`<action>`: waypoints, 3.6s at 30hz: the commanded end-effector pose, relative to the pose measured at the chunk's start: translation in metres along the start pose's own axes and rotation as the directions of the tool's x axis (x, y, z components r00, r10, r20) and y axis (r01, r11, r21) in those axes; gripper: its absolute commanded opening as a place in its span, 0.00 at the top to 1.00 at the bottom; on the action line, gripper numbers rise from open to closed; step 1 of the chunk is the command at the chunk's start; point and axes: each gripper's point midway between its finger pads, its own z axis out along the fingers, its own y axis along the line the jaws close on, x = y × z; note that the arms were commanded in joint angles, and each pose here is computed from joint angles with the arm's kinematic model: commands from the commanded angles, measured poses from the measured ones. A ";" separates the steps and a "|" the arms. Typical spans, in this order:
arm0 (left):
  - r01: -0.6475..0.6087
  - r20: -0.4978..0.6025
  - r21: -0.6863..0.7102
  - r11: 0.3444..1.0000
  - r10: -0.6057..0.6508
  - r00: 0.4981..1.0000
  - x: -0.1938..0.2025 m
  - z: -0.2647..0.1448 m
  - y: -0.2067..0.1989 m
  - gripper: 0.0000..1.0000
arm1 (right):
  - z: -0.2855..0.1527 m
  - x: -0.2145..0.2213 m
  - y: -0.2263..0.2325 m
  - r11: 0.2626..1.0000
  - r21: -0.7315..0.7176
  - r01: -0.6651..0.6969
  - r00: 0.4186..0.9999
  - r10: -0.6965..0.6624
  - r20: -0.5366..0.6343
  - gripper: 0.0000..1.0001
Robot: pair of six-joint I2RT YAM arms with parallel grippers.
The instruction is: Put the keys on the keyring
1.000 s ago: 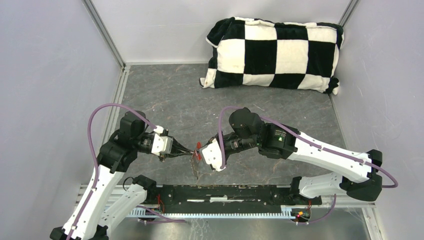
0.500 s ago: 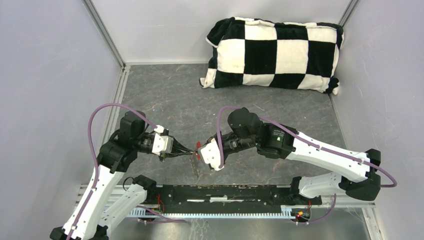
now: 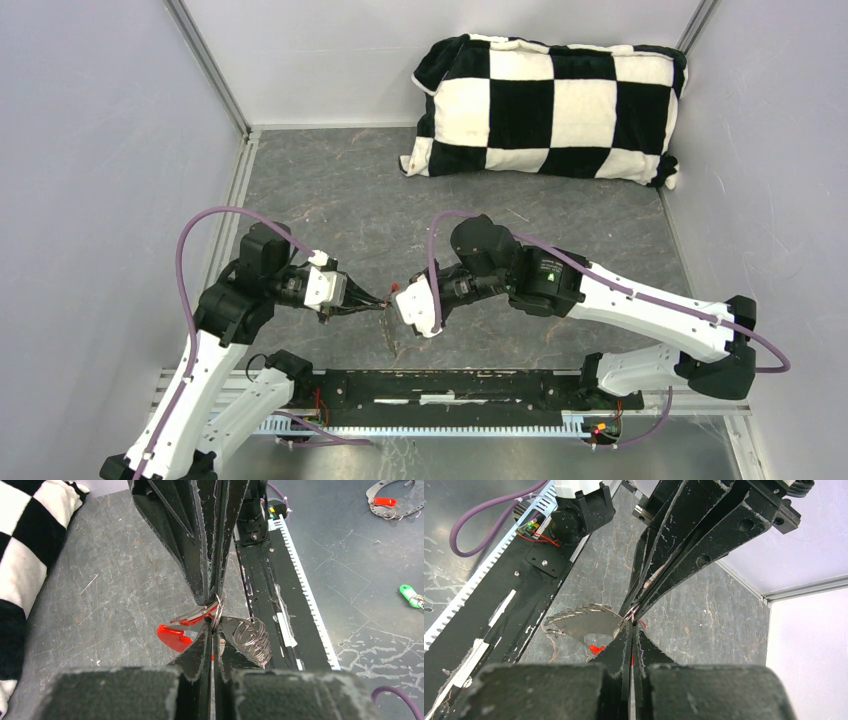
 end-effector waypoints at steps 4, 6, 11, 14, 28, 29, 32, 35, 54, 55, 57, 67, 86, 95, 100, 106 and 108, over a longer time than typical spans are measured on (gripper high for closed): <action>-0.037 0.024 -0.003 0.999 0.037 0.999 -0.013 -0.002 -0.001 0.98 | 0.002 -0.025 -0.015 0.999 0.037 0.017 0.997 -0.020 0.070 1.00; -0.042 0.025 -0.002 0.999 0.042 0.999 -0.013 -0.002 -0.001 0.98 | 0.003 -0.025 -0.017 0.999 0.046 0.014 0.998 -0.017 0.068 1.00; -0.043 0.027 0.002 0.999 0.043 0.999 -0.012 -0.001 -0.001 0.98 | 0.004 -0.027 -0.022 0.998 0.062 0.010 0.997 -0.015 0.074 1.00; -0.042 0.025 0.002 0.999 0.042 0.999 -0.011 -0.001 -0.001 0.98 | 0.006 -0.028 -0.023 0.998 0.057 0.009 0.997 -0.013 0.077 1.00; -0.045 0.030 0.011 0.999 0.044 0.999 -0.009 0.000 -0.003 0.98 | 0.011 -0.030 -0.028 0.998 0.054 0.011 0.997 -0.015 0.078 0.98; -0.045 0.030 0.011 0.999 0.044 0.999 -0.009 0.000 -0.003 0.98 | 0.011 -0.030 -0.028 0.998 0.054 0.011 0.997 -0.015 0.079 0.99; -0.047 0.031 0.012 0.999 0.047 0.998 -0.009 0.000 -0.004 0.98 | 0.012 -0.032 -0.029 0.998 0.059 0.013 0.996 -0.018 0.087 0.98; -0.049 0.032 0.013 0.999 0.049 0.998 -0.009 0.000 -0.004 0.98 | 0.014 -0.030 -0.030 0.998 0.060 0.008 0.996 -0.013 0.083 0.92; -0.039 0.040 0.020 0.999 0.038 0.998 -0.012 -0.001 -0.006 0.98 | 0.013 -0.014 -0.016 0.995 -0.014 -0.101 0.995 0.101 -0.019 0.71; -0.040 0.039 0.019 0.999 0.039 0.998 -0.012 -0.001 -0.006 0.98 | 0.012 -0.013 -0.012 0.993 -0.030 -0.110 0.994 0.110 -0.024 0.70; -0.037 0.037 0.016 0.999 0.037 0.999 -0.012 -0.001 -0.006 0.98 | 0.011 -0.010 -0.002 0.990 -0.059 -0.129 0.991 0.127 -0.030 0.69; -0.040 0.053 0.030 0.999 0.039 0.998 -0.014 -0.001 -0.012 0.98 | 0.014 -0.006 0.005 0.976 -0.102 -0.191 0.981 0.186 -0.056 0.64; 0.013 0.097 0.030 0.999 -0.016 0.995 -0.021 0.000 -0.014 0.98 | 0.009 -0.004 -0.022 0.966 -0.099 -0.238 0.969 0.230 -0.089 0.51; 0.014 0.130 -0.005 1.000 -0.013 0.991 -0.030 0.001 -0.006 0.98 | -0.004 -0.005 -0.038 0.972 -0.074 -0.224 0.970 0.215 -0.110 0.41; 0.020 0.148 -0.010 1.000 -0.018 0.989 -0.033 0.001 -0.004 0.98 | -0.007 -0.003 -0.049 0.975 -0.035 -0.219 0.968 0.213 -0.133 0.38; 0.017 0.148 -0.041 0.999 -0.011 0.989 -0.036 0.001 0.003 0.98 | -0.013 -0.003 -0.060 0.977 0.024 -0.214 0.969 0.215 -0.121 0.35; 0.019 0.145 -0.050 0.999 -0.012 0.989 -0.036 0.000 0.005 0.98 | -0.015 -0.002 -0.062 0.976 0.042 -0.215 0.968 0.218 -0.123 0.35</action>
